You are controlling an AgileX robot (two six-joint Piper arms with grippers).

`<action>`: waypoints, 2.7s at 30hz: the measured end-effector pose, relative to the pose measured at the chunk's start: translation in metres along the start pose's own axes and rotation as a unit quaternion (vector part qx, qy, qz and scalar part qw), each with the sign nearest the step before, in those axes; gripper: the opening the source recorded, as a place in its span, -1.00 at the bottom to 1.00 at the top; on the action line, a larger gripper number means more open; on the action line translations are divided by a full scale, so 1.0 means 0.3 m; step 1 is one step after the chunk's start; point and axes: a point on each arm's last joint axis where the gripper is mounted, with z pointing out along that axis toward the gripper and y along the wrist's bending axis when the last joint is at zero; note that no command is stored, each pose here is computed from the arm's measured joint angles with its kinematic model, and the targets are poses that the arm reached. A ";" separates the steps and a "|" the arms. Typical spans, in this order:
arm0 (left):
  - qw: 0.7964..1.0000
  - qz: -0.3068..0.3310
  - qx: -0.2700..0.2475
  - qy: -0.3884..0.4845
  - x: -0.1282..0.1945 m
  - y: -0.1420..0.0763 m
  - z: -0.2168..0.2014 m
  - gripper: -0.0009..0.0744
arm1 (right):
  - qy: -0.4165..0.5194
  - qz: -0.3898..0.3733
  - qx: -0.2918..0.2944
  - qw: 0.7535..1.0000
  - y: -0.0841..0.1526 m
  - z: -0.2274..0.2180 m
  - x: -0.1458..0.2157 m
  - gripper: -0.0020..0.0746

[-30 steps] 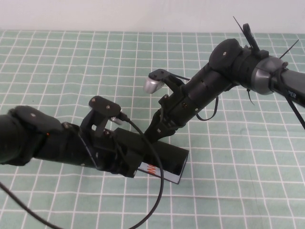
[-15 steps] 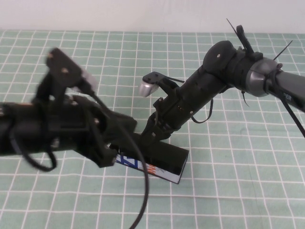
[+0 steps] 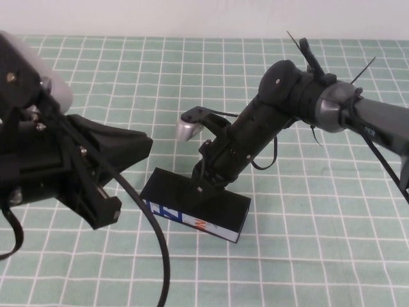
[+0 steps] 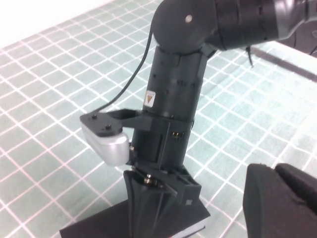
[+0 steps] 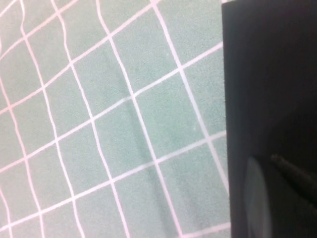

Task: Return glasses to glasses case

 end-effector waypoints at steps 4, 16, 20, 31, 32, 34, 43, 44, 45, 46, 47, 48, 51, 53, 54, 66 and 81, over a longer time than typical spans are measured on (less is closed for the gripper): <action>1.000 0.000 -0.004 0.006 0.004 0.002 -0.001 -0.99 | 0.004 -0.001 -0.003 1.000 0.001 0.012 -0.003 -0.98; 0.999 0.026 -0.014 -0.043 -0.027 -0.044 -0.102 -0.99 | -0.056 -0.050 0.068 0.995 0.098 -0.219 -0.116 -0.98; 0.996 0.014 -0.023 -0.090 -0.051 -0.064 -0.155 -0.99 | -0.112 -0.017 0.132 0.985 0.182 -0.442 -0.164 -0.98; 0.965 -0.020 -0.089 -0.248 -0.113 -0.092 -0.320 -0.99 | -0.226 0.112 0.365 0.896 0.406 -1.018 0.014 -0.98; 0.964 -0.006 -0.095 -0.247 -0.111 -0.095 -0.329 -0.99 | -0.237 0.113 0.381 0.887 0.446 -1.059 0.041 -0.98; 0.964 0.023 -0.108 -0.242 -0.106 -0.101 -0.346 -0.99 | -0.260 0.119 0.410 0.866 0.527 -1.134 0.108 -0.98; 0.972 0.027 -0.111 -0.205 -0.068 -0.125 -0.381 -0.99 | -0.405 0.078 0.547 0.728 0.906 -1.187 0.446 -0.98; 0.973 0.026 -0.115 -0.199 -0.064 -0.124 -0.382 -0.99 | -0.422 0.069 0.556 0.713 0.936 -1.165 0.483 -0.98; 0.974 0.025 -0.120 -0.190 -0.057 -0.123 -0.384 -0.99 | -0.443 0.058 0.565 0.694 0.965 -1.132 0.530 -0.98; 0.975 0.022 -0.126 -0.180 -0.050 -0.120 -0.385 -0.99 | -0.463 0.047 0.572 0.675 0.990 -1.094 0.579 -0.98; 0.976 0.020 -0.130 -0.172 -0.044 -0.119 -0.388 -0.99 | -0.484 0.036 0.578 0.656 1.008 -1.064 0.617 -0.98; 0.977 0.016 -0.136 -0.160 -0.036 -0.115 -0.388 -0.99 | -0.500 0.029 0.581 0.641 1.020 -1.019 0.667 -0.98; 0.978 0.004 -0.157 -0.134 -0.017 -0.106 -0.394 -0.99 | -0.524 0.031 0.576 0.626 0.999 -0.871 0.795 -0.98; 0.978 -0.002 -0.166 -0.127 -0.011 -0.101 -0.396 -0.99 | -0.528 0.040 0.567 0.631 0.982 -0.790 0.858 -0.98; 0.978 -0.003 -0.169 -0.126 -0.010 -0.100 -0.398 -0.99 | -0.527 0.047 0.562 0.636 0.965 -0.754 0.882 -0.98; 0.979 -0.010 -0.170 -0.112 -0.001 -0.099 -0.396 -0.99 | -0.511 0.124 0.501 0.688 0.847 -0.596 0.951 -0.98; 0.980 -0.011 -0.168 -0.102 0.005 -0.100 -0.394 -0.99 | -0.433 0.193 0.462 0.750 0.754 -0.457 1.017 -0.98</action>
